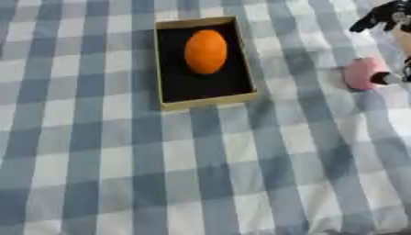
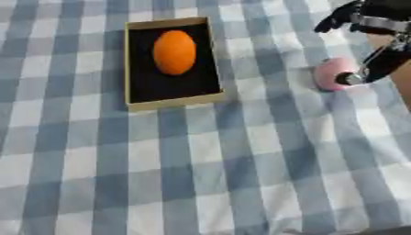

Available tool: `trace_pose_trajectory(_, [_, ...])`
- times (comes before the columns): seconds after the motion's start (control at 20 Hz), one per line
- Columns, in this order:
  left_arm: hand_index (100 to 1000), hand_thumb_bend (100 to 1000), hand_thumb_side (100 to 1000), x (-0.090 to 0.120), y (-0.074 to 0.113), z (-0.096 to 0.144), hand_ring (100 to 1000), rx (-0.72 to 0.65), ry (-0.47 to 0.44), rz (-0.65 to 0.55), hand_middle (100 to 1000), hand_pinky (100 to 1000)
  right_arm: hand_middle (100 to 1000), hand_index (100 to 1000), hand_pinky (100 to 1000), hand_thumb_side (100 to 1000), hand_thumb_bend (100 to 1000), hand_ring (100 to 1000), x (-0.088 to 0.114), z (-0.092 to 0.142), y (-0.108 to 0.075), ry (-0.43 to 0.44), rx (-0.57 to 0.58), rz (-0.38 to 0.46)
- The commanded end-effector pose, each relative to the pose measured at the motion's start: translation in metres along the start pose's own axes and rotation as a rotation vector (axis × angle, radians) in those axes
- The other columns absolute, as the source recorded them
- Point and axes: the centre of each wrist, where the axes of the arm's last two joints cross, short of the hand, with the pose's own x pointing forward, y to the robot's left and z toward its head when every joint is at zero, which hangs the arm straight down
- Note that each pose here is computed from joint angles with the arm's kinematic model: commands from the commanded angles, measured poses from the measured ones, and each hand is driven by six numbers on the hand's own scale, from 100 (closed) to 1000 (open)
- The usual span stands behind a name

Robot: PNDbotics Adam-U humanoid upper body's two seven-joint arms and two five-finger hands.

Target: Pick up objects on the table and place them in the box.

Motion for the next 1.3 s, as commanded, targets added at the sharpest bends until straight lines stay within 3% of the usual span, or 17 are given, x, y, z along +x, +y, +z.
trace_pose_trajectory(0.05, [847,100,730,0.004,0.006,-0.008,842,-0.004,-0.038,-0.016,740,852,804,906,764,138,490,869,-0.013,0.007,-0.008,0.085,-0.019,0.029])
trace_pose_trajectory(0.65, [847,100,733,0.004,0.006,-0.007,843,-0.002,-0.031,-0.015,740,852,773,875,761,158,500,860,-0.037,0.000,0.013,0.175,0.018,-0.007])
trace_pose_trajectory(1.3, [847,100,735,0.004,0.005,-0.006,843,-0.003,-0.028,-0.012,741,851,699,800,719,148,493,825,-0.032,-0.009,0.017,0.110,0.018,-0.062])
